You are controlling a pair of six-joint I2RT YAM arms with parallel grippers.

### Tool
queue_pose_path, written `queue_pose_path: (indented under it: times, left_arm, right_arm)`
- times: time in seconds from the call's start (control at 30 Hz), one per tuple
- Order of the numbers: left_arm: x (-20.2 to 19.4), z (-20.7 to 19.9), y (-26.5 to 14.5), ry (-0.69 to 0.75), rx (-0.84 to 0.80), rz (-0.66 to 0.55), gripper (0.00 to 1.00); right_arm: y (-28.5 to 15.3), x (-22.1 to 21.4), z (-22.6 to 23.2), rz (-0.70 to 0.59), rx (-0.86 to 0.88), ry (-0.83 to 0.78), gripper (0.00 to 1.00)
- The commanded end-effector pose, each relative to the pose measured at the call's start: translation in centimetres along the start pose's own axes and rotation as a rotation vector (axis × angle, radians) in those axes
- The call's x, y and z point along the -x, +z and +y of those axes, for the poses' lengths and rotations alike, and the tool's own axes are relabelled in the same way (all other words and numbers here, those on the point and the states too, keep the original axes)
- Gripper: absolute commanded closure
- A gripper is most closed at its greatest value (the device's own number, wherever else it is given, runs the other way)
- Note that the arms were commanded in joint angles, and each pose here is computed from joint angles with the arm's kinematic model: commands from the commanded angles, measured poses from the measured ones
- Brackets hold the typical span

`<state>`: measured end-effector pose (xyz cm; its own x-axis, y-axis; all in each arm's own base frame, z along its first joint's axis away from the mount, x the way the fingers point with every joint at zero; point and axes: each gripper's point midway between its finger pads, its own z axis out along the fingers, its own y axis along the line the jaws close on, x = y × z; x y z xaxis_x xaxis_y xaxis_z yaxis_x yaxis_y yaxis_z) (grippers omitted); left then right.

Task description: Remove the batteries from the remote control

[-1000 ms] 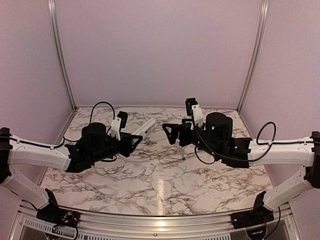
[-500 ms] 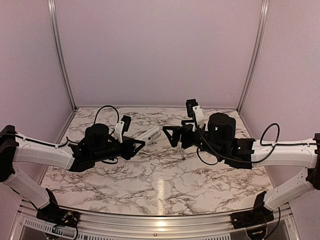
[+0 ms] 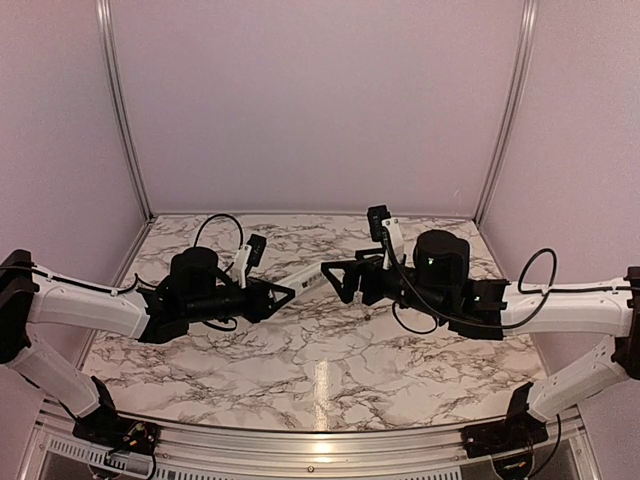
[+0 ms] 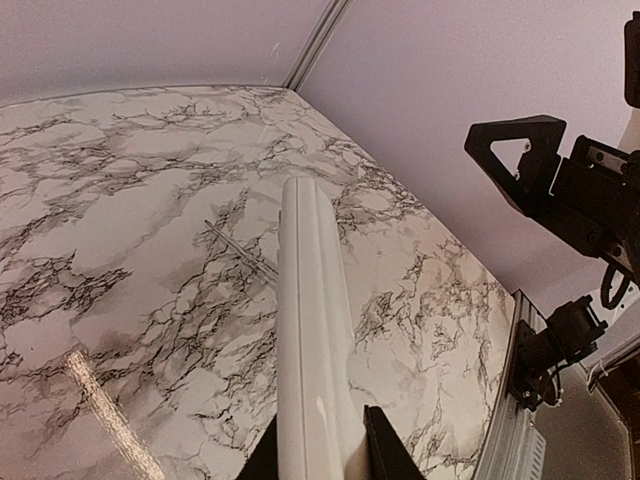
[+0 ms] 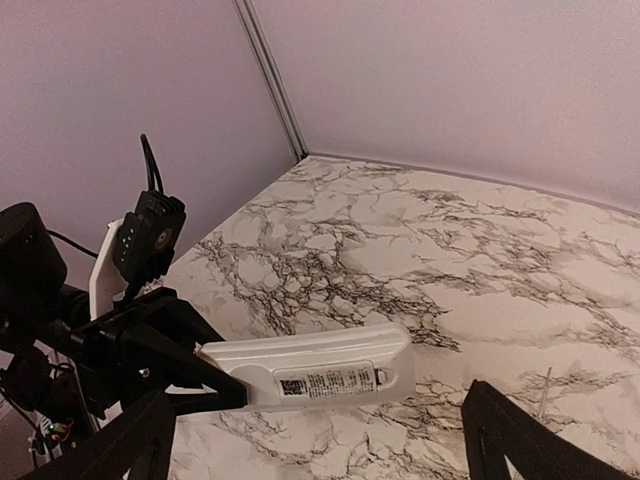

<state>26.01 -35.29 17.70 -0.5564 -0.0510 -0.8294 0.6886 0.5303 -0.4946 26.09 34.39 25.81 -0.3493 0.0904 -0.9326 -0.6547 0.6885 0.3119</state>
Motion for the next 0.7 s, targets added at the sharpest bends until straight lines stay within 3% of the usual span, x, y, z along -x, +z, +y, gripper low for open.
queue_pose_path:
  times: [0.0, 0.27, 0.67]
  left_arm:
    - [0.9, -1.6, 0.1, -0.010, -0.087, -0.007, 1.00]
    - [0.9, -2.2, 0.1, -0.033, -0.127, 0.007, 1.00]
    - [0.9, -3.4, 0.0, -0.103, -0.223, 0.026, 1.00]
  right_arm:
    - [0.6, -0.5, 1.7, 0.037, 0.120, 0.040, 0.02]
    - [0.7, -1.4, 2.8, 0.072, 0.246, 0.076, 0.02]
    - [1.0, -2.3, 2.7, 0.102, 0.261, 0.095, 0.02]
